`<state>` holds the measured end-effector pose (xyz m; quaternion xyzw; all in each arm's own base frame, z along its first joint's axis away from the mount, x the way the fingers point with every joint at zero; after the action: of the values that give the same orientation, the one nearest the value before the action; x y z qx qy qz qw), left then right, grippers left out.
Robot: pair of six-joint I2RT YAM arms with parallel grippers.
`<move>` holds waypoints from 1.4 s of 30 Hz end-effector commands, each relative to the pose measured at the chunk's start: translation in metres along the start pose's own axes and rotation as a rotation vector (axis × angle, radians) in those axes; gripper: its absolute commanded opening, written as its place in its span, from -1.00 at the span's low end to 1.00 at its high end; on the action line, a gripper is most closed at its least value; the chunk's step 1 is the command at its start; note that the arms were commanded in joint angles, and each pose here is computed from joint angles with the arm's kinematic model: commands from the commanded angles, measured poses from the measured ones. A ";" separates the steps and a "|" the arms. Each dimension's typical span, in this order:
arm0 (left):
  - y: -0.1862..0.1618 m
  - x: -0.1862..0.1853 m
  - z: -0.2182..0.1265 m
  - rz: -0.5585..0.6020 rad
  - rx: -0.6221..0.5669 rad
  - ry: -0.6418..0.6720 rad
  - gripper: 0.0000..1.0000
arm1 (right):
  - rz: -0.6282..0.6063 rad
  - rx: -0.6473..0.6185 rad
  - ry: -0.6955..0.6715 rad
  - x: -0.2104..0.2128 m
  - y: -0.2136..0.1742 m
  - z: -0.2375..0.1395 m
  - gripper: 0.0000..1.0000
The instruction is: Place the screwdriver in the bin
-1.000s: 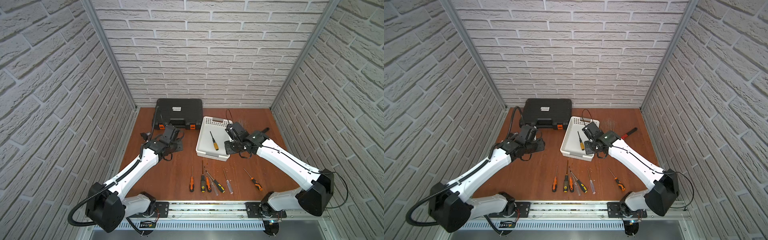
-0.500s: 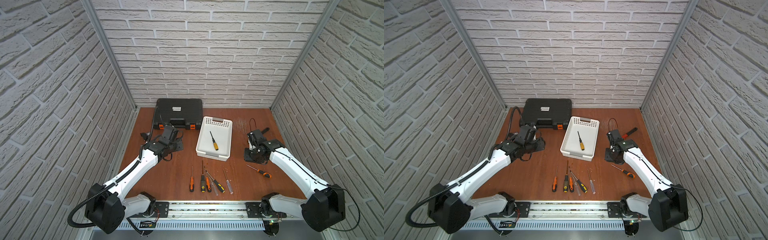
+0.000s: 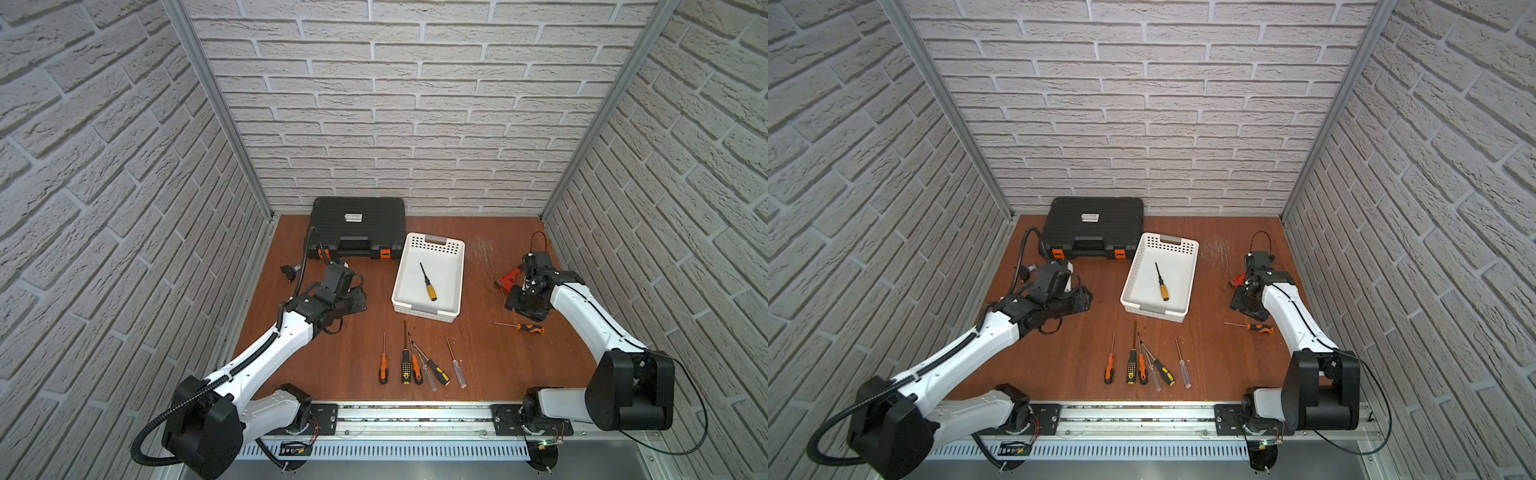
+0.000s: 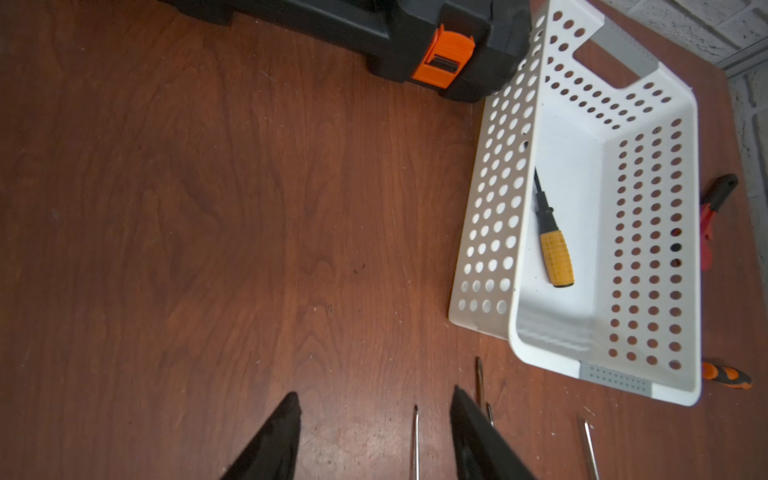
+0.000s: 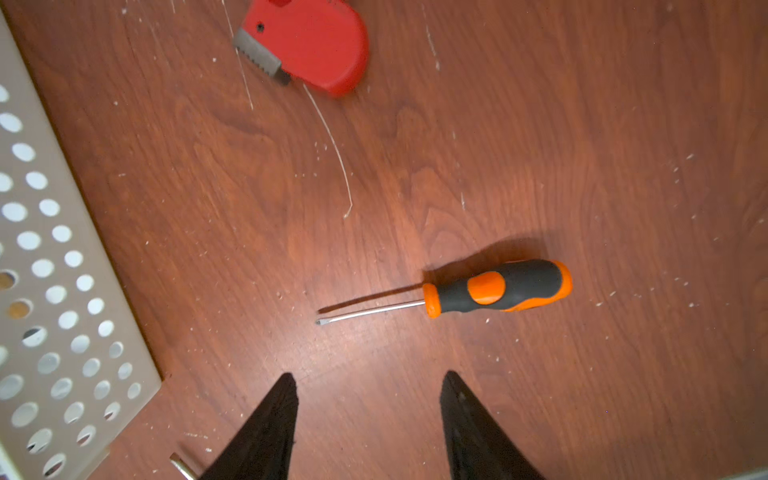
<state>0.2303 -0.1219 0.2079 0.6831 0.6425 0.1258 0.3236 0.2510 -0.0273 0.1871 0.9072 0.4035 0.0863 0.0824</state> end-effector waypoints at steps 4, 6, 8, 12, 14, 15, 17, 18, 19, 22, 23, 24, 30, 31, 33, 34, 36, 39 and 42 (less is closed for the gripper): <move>0.002 -0.003 0.000 -0.001 -0.046 -0.064 0.17 | 0.118 -0.040 0.015 -0.014 0.023 -0.002 0.25; 0.001 -0.002 -0.001 0.010 -0.052 -0.059 0.17 | 0.155 -0.034 0.023 -0.017 0.029 0.001 0.30; 0.001 -0.001 -0.003 0.021 -0.051 -0.057 0.18 | 0.203 -0.016 0.034 -0.020 0.033 0.007 0.32; 0.002 0.000 -0.007 0.045 -0.057 -0.054 0.18 | 0.274 0.002 0.042 -0.026 0.043 0.018 0.34; 0.001 0.001 -0.009 0.051 -0.058 -0.047 0.18 | 0.279 0.005 0.031 -0.027 0.048 0.021 0.34; 0.000 0.001 -0.010 0.052 -0.062 -0.043 0.19 | 0.270 0.003 0.021 -0.027 0.051 0.021 0.34; -0.001 0.003 -0.010 0.047 -0.067 -0.037 0.18 | 0.245 0.000 -0.009 -0.027 0.057 0.022 0.35; -0.002 0.003 -0.010 0.044 -0.067 -0.036 0.19 | 0.239 -0.001 -0.021 -0.027 0.061 0.024 0.35; -0.003 0.004 -0.009 0.038 -0.067 -0.035 0.19 | 0.237 -0.002 -0.024 -0.028 0.065 0.025 0.35; -0.003 0.004 -0.008 0.029 -0.065 -0.039 0.19 | 0.210 -0.019 -0.030 -0.026 0.079 0.027 0.34; -0.003 0.004 -0.008 0.030 -0.062 -0.041 0.19 | 0.193 -0.021 -0.027 -0.024 0.082 0.027 0.34; -0.004 0.004 -0.008 0.029 -0.063 -0.041 0.19 | 0.178 -0.023 -0.040 -0.023 0.086 0.028 0.33; -0.004 0.004 -0.006 0.030 -0.050 -0.038 0.19 | 0.131 0.003 -0.068 -0.020 0.094 0.050 0.27; -0.004 0.004 -0.007 0.028 -0.052 -0.038 0.19 | 0.131 0.008 -0.067 -0.020 0.094 0.053 0.26; -0.004 0.004 -0.008 0.024 -0.052 -0.035 0.19 | 0.134 0.017 -0.068 -0.021 0.092 0.058 0.20; -0.005 0.005 -0.008 0.024 -0.049 -0.033 0.19 | 0.136 0.020 -0.069 -0.021 0.092 0.060 0.19; -0.007 0.005 -0.008 0.023 -0.048 -0.030 0.19 | 0.136 0.033 -0.069 -0.020 0.091 0.065 0.18; -0.008 0.006 -0.008 0.022 -0.046 -0.029 0.19 | 0.135 0.060 -0.082 -0.021 0.091 0.072 0.19; -0.009 0.006 -0.007 0.020 -0.043 -0.029 0.19 | 0.132 0.086 -0.093 -0.021 0.089 0.079 0.18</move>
<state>0.2211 -0.1179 0.2082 0.6899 0.6240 0.1255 0.3449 0.3185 -0.1066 0.1353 0.9375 0.3399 0.0410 0.0619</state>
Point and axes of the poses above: each gripper's point midway between its finger pads, its own z axis out along the fingers, its own x axis along the line the jaws close on, y = z × x, the point moved 9 cm from there along -z, back along the fingers, and after that the axes turned 10 degrees about z, right-handed, at the moved point
